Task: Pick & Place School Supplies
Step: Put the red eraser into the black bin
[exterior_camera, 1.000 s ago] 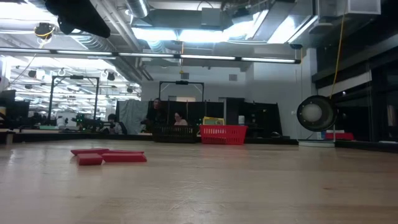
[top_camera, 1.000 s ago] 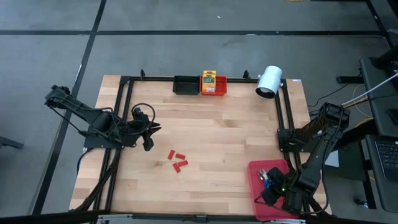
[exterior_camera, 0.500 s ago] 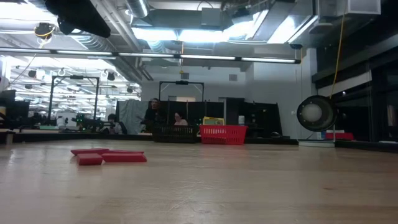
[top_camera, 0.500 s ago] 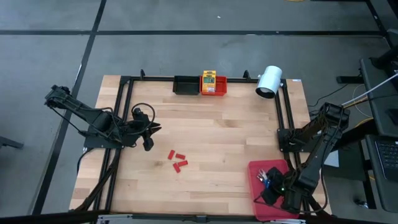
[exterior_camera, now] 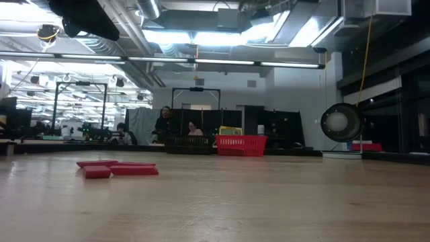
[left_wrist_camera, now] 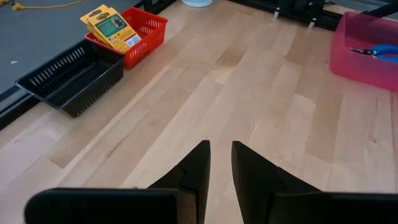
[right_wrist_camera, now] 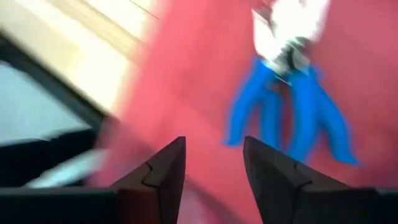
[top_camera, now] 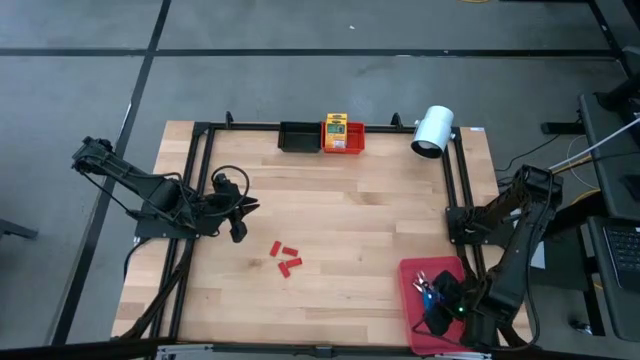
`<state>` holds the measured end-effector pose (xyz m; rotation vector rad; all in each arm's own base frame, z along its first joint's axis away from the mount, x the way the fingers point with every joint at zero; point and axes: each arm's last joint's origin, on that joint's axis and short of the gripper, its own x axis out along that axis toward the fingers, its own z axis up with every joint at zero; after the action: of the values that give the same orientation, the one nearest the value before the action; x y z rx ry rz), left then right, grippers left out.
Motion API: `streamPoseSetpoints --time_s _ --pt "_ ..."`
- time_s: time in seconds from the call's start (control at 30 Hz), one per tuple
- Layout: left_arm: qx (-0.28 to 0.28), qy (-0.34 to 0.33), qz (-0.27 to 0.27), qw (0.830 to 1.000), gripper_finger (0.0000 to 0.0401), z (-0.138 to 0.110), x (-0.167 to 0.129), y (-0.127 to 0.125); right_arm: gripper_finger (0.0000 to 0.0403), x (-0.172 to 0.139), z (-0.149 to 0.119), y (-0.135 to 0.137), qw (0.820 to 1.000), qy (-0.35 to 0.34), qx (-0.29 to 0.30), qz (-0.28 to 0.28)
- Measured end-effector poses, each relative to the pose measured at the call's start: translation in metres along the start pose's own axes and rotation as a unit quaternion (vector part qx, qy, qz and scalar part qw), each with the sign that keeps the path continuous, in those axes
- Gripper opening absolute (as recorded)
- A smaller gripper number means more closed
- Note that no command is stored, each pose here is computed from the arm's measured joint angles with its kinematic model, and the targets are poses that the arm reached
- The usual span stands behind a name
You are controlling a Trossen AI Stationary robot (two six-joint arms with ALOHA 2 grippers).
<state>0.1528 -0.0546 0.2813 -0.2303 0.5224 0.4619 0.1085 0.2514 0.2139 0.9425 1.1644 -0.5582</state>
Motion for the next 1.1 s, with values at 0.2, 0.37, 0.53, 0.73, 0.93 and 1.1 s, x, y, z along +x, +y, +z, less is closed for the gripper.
streamPoseSetpoints --time_s 0.2,0.37,0.53,0.73,0.93,1.1 --pt "0.003 0.066 -0.085 0.994 0.0061 -0.003 -0.001 -0.005 0.0141 -0.022 0.018 0.045 0.982 -0.115 -0.025 0.148" --pt "0.003 0.191 -0.211 0.959 0.0061 -0.018 -0.002 -0.012 0.0136 -0.025 0.059 0.085 0.961 -0.171 -0.103 0.192" --pt "-0.003 0.237 -0.213 0.948 0.0074 -0.029 0.002 -0.015 0.0136 -0.021 0.108 0.106 0.946 -0.196 -0.171 0.191" --pt "-0.194 0.239 -0.076 0.948 0.0117 -0.029 0.022 -0.013 0.0136 -0.013 0.164 0.11 0.942 -0.212 -0.213 0.152" --pt "-0.351 0.272 -0.043 0.895 0.0133 -0.034 0.046 -0.032 0.0136 -0.015 0.213 0.116 0.93 -0.249 -0.207 0.172" --pt "-0.392 0.279 0.004 0.877 0.0133 -0.043 0.072 -0.04 0.0136 -0.015 0.239 0.114 0.925 -0.241 -0.223 0.19"
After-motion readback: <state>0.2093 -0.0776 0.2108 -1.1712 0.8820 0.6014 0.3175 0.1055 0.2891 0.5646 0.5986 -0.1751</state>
